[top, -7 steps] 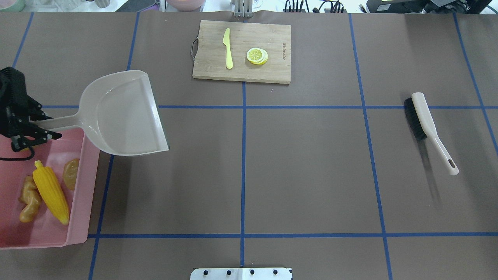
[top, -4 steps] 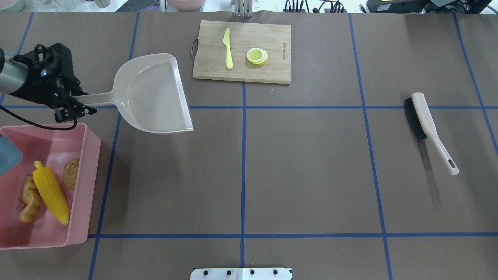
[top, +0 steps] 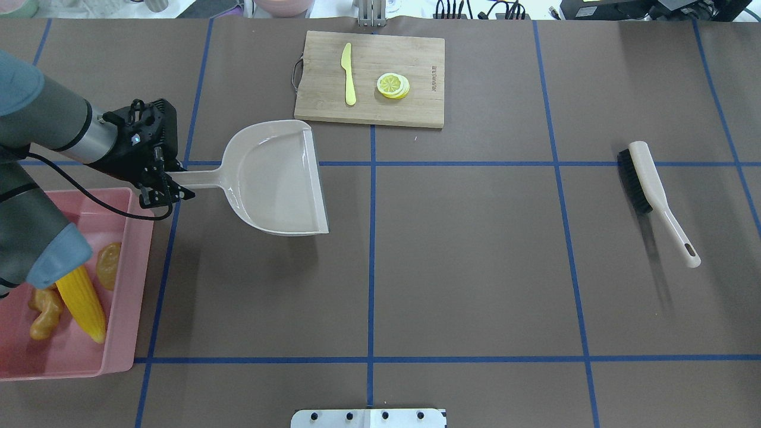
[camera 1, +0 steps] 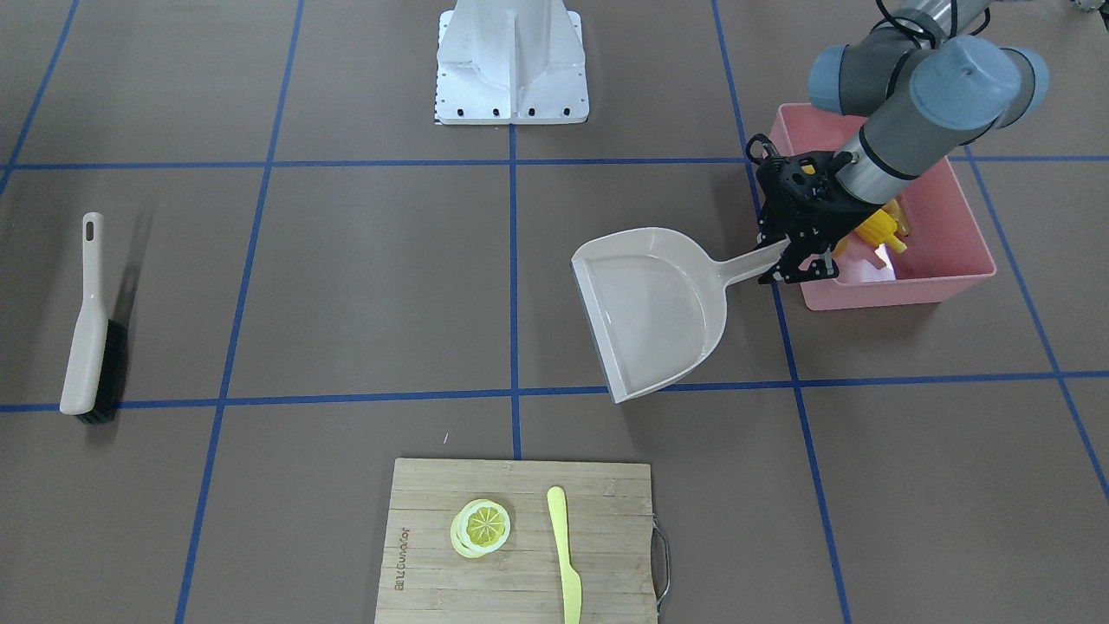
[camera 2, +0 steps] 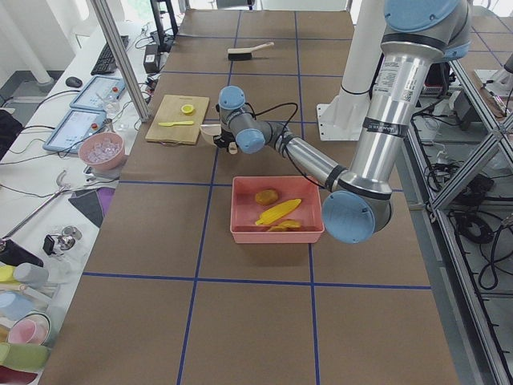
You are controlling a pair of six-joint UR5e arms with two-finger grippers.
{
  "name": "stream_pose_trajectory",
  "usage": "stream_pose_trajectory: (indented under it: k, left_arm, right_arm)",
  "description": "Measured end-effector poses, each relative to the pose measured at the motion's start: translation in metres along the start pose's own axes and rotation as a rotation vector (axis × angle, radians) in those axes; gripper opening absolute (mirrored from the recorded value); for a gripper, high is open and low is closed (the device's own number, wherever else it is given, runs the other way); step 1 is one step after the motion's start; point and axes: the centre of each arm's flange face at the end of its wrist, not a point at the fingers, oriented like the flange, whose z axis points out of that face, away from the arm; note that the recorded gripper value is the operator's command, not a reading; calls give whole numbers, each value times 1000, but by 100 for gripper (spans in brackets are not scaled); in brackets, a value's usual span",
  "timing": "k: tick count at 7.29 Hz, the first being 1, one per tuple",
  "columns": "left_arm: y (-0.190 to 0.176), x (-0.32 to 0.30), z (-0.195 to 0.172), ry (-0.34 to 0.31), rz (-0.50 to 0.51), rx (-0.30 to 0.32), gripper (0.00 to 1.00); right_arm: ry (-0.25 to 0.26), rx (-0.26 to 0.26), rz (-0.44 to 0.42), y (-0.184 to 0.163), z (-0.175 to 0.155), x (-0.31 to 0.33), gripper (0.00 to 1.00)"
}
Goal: Sweep and dump trash into bin
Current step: 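Raise the empty dustpan out of the bin toward the table center with the left gripper, then lower the dustpan onto the table beside the bin with the left gripper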
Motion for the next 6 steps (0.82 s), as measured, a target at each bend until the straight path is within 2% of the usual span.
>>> stream_pose_trajectory:
  k: [2,4,6]
  left_arm:
    - [-17,34,7,44,49,21,0]
    - [-13,59,23,83,68,10,0]
    - [-4,67,29,95,80,12,0]
  right_arm:
    - [0,0,0,0,0,0,100]
    - [0,0,0,0,0,0,100]
    - [0,0,0,0,0,0,100]
